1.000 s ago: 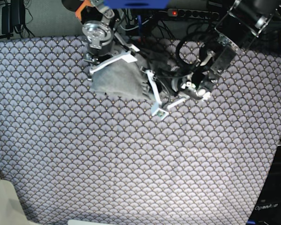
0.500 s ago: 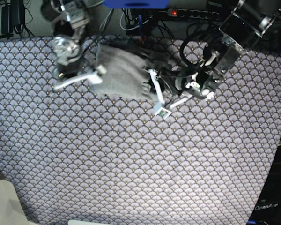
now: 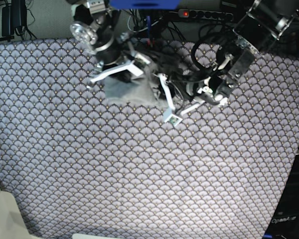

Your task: Fold the T-shirt properly

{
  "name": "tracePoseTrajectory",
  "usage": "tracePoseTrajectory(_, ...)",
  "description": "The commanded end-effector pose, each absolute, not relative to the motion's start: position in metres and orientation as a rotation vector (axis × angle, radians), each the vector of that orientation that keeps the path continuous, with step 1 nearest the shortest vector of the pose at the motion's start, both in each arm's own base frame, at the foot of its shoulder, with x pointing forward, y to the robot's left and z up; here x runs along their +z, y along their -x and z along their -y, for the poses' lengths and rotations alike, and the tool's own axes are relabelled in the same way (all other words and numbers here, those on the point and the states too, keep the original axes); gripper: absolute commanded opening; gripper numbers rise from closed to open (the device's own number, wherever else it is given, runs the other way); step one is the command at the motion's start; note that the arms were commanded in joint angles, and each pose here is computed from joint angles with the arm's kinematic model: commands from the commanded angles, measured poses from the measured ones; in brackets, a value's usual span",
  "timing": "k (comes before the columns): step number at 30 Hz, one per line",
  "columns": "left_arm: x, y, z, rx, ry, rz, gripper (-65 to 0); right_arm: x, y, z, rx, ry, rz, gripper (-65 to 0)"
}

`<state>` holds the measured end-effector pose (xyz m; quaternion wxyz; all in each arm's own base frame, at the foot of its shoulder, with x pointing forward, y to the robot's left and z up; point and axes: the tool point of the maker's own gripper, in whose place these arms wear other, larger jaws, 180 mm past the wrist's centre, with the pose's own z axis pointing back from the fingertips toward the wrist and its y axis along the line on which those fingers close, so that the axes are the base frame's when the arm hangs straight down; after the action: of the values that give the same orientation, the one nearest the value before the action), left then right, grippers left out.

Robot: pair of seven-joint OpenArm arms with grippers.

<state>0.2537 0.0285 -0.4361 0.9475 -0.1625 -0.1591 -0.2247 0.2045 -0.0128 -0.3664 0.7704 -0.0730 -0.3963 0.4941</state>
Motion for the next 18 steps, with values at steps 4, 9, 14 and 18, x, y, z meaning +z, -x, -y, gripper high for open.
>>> tracePoseTrajectory(4, -0.451, -0.247, -0.054, -0.456, 0.221, 0.270, -65.0, -0.345, -0.212, -0.012, 1.017, 0.088, 0.969, -65.0)
tracePoseTrajectory(9, -0.451, -0.247, -0.054, -0.456, 0.221, 0.270, -65.0, -0.342, -0.227, 0.009, 1.020, 0.167, 0.973, -65.0)
tracePoseTrajectory(14, -0.451, -0.247, -0.054, -0.456, 0.221, 0.270, -65.0, -0.335, -0.242, 0.038, 0.987, 0.246, 0.987, -65.0)
tracePoseTrajectory(18, -0.451, -0.247, -0.053, -0.456, 0.224, 0.270, -65.0, -0.331, -0.237, 0.037, 0.983, 0.218, 1.029, -65.0)
